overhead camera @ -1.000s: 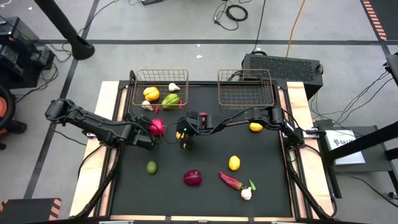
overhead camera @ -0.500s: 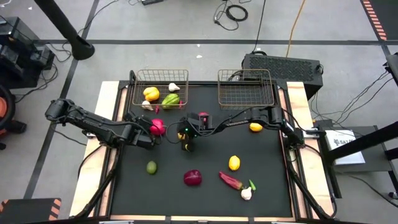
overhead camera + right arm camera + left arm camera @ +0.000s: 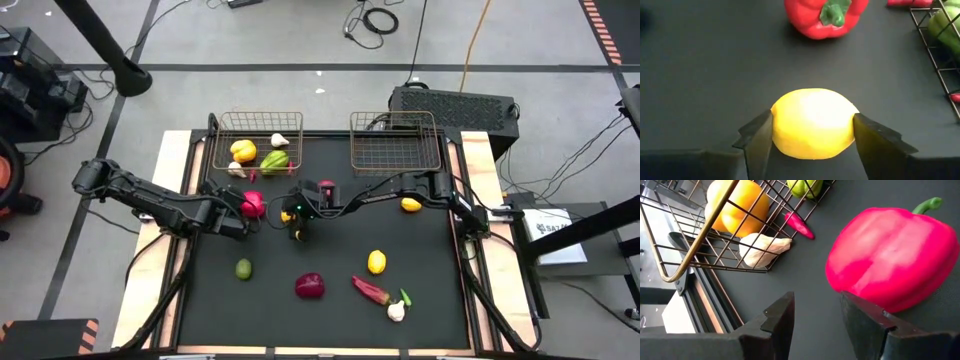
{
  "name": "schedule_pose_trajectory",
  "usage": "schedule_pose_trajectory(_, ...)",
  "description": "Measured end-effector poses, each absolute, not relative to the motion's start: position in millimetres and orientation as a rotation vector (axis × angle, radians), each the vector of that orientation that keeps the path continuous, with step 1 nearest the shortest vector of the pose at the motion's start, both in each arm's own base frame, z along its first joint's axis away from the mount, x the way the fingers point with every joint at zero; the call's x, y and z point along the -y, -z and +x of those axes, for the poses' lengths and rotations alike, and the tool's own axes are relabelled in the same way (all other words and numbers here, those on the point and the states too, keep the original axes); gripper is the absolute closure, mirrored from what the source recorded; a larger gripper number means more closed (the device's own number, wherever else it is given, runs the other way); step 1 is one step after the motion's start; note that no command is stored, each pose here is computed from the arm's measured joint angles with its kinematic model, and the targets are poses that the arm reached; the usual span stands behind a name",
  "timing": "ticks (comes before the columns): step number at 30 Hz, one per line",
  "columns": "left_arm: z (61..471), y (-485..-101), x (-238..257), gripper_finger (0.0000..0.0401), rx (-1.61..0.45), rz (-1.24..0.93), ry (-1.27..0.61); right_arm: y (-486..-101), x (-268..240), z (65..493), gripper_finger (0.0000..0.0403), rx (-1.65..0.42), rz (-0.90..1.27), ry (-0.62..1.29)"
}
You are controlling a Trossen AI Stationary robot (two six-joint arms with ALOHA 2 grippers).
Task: Sort produce into baskets
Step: Put the top left yellow lemon into the right wire basket
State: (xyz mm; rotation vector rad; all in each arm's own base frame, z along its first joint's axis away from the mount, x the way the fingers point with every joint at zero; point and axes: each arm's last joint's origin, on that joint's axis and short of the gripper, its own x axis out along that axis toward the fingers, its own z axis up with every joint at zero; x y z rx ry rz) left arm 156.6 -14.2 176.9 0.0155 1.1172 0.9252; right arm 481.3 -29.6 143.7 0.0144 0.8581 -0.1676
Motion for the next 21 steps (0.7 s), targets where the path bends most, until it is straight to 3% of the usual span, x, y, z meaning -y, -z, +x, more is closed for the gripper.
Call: schedule_pose_trajectory(21, 157, -177, 14, 0.0235, -1.117, 0.016, -0.925, -210, 11, 457, 0.0161, -0.852, -0.043, 0.086)
